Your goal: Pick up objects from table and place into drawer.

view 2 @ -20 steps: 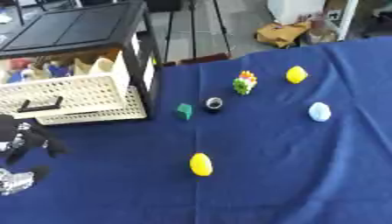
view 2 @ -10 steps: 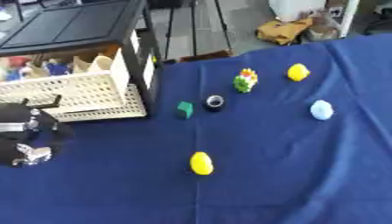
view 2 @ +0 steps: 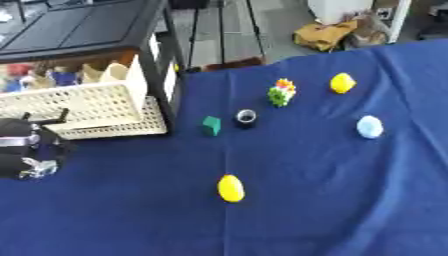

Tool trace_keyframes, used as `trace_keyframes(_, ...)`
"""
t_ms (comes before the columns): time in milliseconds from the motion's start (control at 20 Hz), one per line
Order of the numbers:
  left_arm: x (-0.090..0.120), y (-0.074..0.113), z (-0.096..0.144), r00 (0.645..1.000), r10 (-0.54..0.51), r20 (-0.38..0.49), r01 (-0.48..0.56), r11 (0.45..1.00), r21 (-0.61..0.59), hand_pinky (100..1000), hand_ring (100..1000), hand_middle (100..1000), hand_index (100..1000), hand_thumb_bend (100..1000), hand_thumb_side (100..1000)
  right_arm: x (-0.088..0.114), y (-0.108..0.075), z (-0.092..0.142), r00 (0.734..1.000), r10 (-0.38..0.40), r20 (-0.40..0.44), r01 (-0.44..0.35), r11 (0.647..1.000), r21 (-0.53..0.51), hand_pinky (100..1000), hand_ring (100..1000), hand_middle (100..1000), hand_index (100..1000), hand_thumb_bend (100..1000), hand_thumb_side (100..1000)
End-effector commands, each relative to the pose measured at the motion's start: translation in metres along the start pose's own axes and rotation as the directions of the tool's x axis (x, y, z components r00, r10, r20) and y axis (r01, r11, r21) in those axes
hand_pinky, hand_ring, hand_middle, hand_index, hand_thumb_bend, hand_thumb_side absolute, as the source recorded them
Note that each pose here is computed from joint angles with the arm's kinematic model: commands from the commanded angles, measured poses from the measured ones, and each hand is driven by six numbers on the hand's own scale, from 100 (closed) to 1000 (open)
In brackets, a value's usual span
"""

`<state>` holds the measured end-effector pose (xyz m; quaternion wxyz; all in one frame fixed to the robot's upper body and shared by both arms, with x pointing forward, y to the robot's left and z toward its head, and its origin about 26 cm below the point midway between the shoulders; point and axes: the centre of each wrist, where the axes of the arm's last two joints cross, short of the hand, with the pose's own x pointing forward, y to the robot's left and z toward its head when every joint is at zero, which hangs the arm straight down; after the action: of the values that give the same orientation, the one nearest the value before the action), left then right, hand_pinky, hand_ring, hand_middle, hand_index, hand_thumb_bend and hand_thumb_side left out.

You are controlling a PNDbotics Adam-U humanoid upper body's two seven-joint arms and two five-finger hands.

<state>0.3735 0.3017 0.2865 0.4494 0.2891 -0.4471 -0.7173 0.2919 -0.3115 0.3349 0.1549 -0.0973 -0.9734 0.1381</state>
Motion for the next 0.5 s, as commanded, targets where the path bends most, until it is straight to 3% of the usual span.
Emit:
trace_keyframes(50,-0.009,0.013,0.01,0.999,0.025,-0.04,-0.023,0.999,0.041,277,448,725,950,100,980,0.006,-0.002,-0.005,1.0,0.017,0.026,-0.017,1.0,0.007,573,761,451,720,100,942)
trace_keyframes(500,-0.015,0.033,0.017,0.99,0.062,-0.129,-0.047,0.992,0.118,264,449,677,955,100,911,0.001,0.004,0.002,1.0,0.017,-0.001,-0.017,0.999,0.031,581,764,439,713,100,943)
